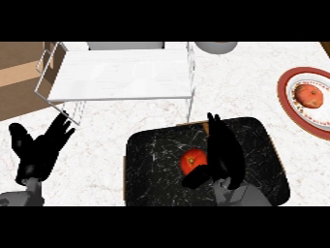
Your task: Pick the tomato from the tray and place it in the tiered shelf
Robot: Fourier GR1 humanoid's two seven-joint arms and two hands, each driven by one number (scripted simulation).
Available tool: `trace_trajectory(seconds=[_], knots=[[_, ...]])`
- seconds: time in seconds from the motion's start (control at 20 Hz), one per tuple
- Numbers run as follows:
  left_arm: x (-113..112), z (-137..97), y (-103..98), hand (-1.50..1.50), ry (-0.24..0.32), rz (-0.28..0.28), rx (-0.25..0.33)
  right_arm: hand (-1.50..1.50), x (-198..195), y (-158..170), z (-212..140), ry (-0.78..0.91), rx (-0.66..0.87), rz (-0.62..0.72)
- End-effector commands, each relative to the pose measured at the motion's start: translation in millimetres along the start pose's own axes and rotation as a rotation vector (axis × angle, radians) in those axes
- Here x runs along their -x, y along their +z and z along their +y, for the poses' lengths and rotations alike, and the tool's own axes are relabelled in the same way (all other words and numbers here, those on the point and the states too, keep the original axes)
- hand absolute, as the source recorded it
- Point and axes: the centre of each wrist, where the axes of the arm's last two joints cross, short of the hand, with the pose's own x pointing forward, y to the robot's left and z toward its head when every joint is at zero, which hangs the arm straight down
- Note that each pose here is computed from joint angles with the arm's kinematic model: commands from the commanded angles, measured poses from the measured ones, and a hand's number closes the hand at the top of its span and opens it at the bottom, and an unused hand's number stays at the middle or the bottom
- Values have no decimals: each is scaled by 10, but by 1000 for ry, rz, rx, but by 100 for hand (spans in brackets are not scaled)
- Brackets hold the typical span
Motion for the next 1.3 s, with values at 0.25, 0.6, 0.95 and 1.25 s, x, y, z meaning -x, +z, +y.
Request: trace_trajectory(seconds=[0.25,0.6,0.95,1.25], knots=[[114,-40,39,0,-7,76,8,150,-111,-112,164,103,-172,-79],[-18,-55,-32,0,-5,75,1,150,-205,156,269,44,-109,-195],[22,-164,-74,0,-15,73,64,150,-796,722,319,62,-67,-392],[96,-218,-51,0,-45,78,89,150,-1062,1016,207,-22,9,-568]])
